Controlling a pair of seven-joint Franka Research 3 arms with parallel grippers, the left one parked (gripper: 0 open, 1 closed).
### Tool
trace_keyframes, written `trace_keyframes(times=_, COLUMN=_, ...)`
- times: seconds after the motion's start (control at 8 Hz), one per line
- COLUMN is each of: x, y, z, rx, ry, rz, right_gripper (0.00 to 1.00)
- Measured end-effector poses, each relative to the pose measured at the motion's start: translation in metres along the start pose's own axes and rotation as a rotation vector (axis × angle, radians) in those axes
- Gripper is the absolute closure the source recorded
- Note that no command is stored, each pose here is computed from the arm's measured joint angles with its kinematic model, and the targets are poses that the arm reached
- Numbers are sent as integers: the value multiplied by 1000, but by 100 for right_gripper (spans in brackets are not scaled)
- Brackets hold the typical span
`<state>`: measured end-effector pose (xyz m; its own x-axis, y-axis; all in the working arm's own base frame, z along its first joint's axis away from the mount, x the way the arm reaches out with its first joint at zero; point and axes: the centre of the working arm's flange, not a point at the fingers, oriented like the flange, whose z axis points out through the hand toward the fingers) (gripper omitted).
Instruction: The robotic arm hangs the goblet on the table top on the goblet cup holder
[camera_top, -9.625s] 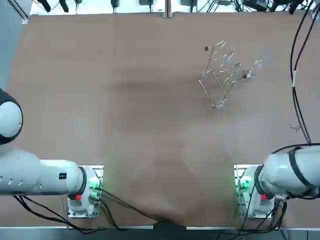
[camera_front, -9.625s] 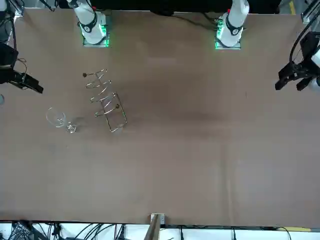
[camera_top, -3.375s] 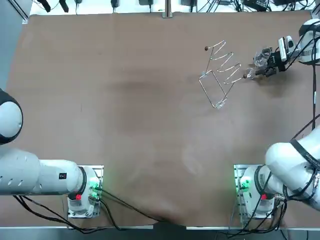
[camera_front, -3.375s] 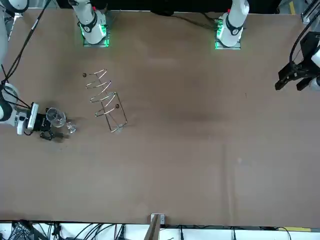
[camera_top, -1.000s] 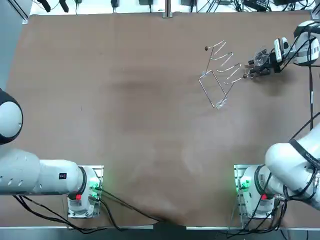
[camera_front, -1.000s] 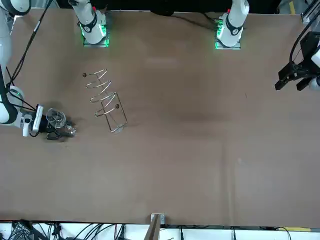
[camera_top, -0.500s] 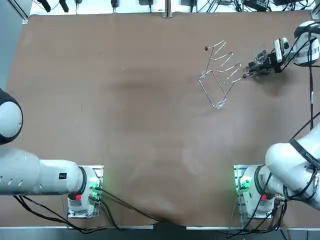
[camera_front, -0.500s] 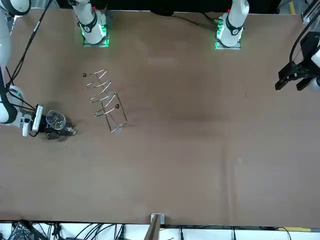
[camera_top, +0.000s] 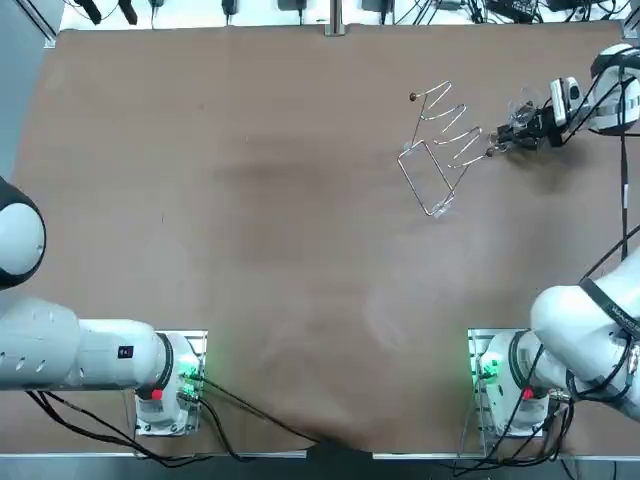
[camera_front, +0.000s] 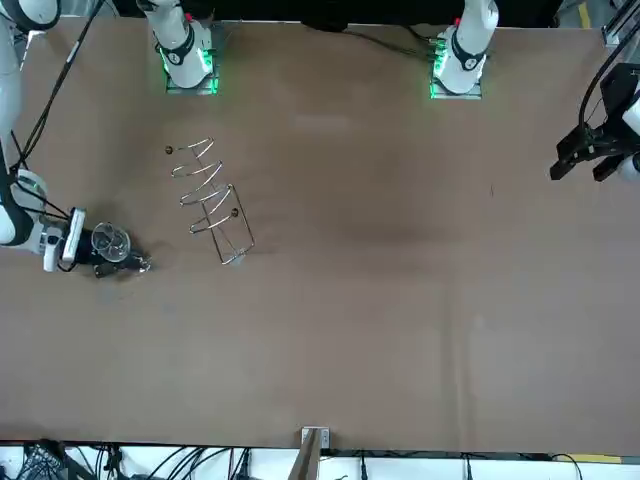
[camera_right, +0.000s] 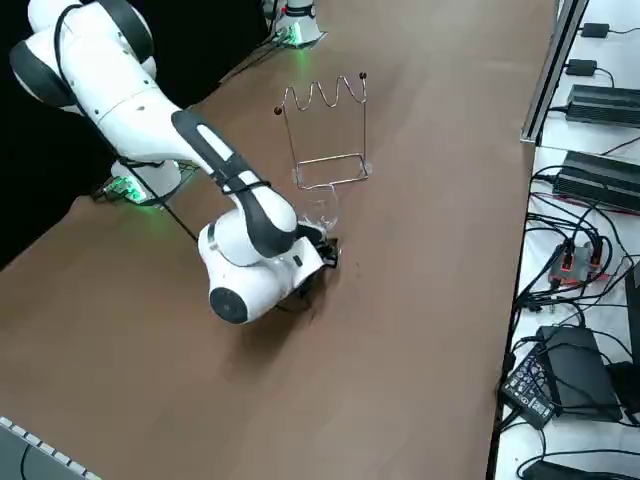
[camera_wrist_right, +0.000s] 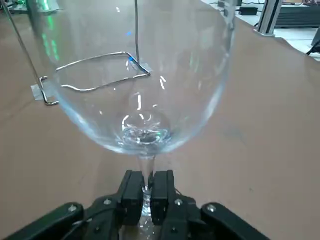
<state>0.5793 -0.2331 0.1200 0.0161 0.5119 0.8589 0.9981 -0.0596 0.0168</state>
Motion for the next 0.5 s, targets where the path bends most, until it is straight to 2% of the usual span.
trace_keyframes(times=0.5, x=1, y=1, z=-1, rx=1, ry=-4, rz=-4, right_gripper=89)
